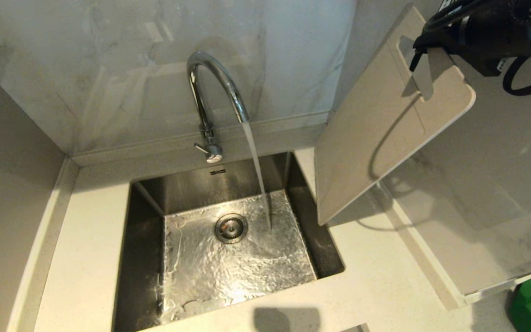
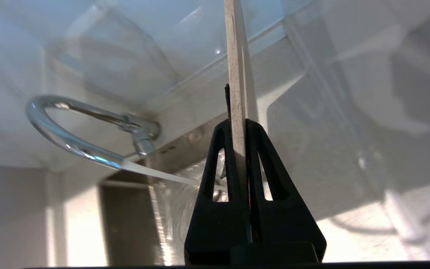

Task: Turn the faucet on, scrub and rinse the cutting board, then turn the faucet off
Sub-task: Scrub the cutting board underwater

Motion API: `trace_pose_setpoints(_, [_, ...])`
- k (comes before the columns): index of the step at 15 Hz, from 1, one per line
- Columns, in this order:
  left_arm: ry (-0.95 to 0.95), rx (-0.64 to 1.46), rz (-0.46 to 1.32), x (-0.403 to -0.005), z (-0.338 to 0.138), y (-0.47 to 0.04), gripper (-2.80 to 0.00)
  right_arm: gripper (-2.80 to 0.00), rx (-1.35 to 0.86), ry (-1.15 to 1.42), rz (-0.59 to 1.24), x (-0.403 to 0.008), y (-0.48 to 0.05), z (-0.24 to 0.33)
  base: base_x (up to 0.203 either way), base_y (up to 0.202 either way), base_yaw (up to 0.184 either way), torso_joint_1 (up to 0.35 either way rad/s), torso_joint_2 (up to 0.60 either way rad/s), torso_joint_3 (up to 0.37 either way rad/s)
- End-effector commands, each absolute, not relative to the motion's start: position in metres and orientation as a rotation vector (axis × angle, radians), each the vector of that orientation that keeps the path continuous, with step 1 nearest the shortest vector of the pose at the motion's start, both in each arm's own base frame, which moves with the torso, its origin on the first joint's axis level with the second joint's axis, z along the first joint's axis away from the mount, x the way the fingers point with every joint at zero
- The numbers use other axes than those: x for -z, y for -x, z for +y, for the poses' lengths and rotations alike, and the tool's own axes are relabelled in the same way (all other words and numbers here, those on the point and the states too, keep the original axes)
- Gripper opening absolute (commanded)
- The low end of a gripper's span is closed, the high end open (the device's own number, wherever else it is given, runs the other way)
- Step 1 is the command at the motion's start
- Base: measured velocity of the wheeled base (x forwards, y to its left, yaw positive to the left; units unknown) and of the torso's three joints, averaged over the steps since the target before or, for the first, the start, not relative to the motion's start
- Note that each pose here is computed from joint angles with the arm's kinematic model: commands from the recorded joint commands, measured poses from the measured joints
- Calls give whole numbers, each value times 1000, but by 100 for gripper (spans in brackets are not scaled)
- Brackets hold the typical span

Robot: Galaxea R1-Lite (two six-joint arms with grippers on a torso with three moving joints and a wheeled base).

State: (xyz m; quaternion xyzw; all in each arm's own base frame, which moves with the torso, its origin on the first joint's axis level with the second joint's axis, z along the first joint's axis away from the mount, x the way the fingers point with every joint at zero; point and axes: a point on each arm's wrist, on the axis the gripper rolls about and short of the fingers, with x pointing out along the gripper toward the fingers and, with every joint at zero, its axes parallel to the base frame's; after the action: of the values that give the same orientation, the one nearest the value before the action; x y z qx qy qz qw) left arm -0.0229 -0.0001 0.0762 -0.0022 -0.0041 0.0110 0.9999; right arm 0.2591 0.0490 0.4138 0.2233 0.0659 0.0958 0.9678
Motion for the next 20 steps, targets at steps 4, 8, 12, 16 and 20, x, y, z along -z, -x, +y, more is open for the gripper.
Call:
trace_pose_setpoints(4, [5,-23,-11,-76,0,23,-280,-280,-192,-660,211,-400,-282,62,0,0,0,0,0,0])
trace_pose_setpoints(8, [5,-23,-11,-76,0,23,-280,-280,-220,-860,301,-386,-297,87,0,0,0,0,0,0])
trace_pose_setpoints(12, [3,-23,-11,-76,0,23,-280,-280,-253,-900,360,-369,-315,113,0,0,0,0,0,0])
trace_pose_setpoints(16, [2,-23,-9,-76,0,23,-280,-280,-253,-907,362,-351,-341,124,0,0,0,0,0,0])
trace_pose_setpoints(20, [3,-23,-9,-76,0,23,-280,-280,-274,-943,392,-339,-351,141,0,0,0,0,0,0])
